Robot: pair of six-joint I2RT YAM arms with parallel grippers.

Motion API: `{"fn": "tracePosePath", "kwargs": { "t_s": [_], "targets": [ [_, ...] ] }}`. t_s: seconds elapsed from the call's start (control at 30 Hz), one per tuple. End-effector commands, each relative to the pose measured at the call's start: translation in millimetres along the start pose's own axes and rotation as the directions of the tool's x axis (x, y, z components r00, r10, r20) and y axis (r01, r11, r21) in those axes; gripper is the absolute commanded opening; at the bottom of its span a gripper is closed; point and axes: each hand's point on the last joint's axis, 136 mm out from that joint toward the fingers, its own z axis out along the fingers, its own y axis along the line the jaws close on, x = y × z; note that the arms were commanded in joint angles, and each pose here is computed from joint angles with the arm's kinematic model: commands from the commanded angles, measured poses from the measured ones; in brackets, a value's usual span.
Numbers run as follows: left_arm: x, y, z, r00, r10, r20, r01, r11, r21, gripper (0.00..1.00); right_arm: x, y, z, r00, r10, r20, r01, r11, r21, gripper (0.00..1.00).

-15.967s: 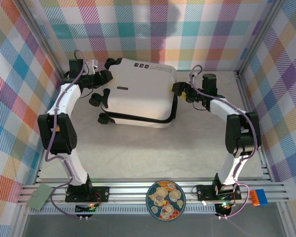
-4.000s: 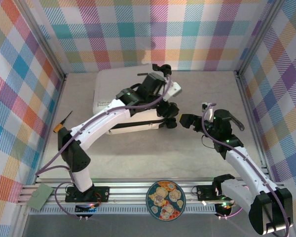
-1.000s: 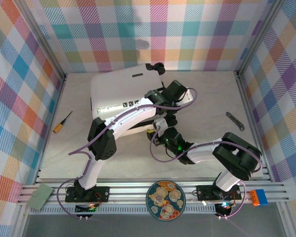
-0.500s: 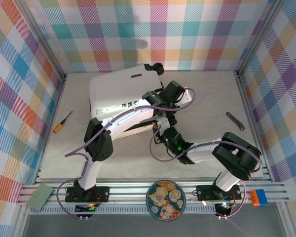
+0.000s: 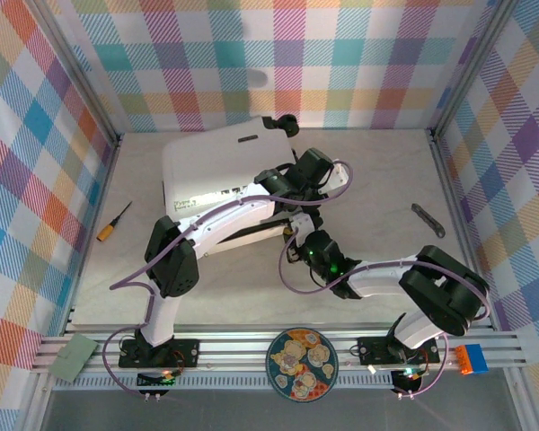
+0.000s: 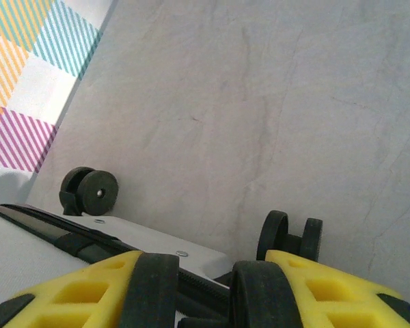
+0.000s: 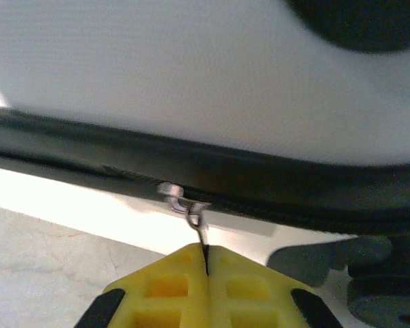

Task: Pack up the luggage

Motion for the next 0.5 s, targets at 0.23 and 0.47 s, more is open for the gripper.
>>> {"fn": "tracePosePath", "kwargs": {
  "t_s": [0.23, 0.47],
  "targets": [
    [-30, 47, -48, 0.957, -0.239, 0.162, 0.255, 0.963, -0.082, 0.09, -7, -78, -18, 0.982, 0.174, 0.08, -0.189, 0.947, 0.261, 0.0],
    [-34, 63, -46, 0.944, -0.277, 0.18, 0.305, 0.94, -0.153, 0.11, -6, -68, -22, 0.98, 0.176, 0.091, -0.19, 0.966, 0.175, 0.0]
  ]
}}
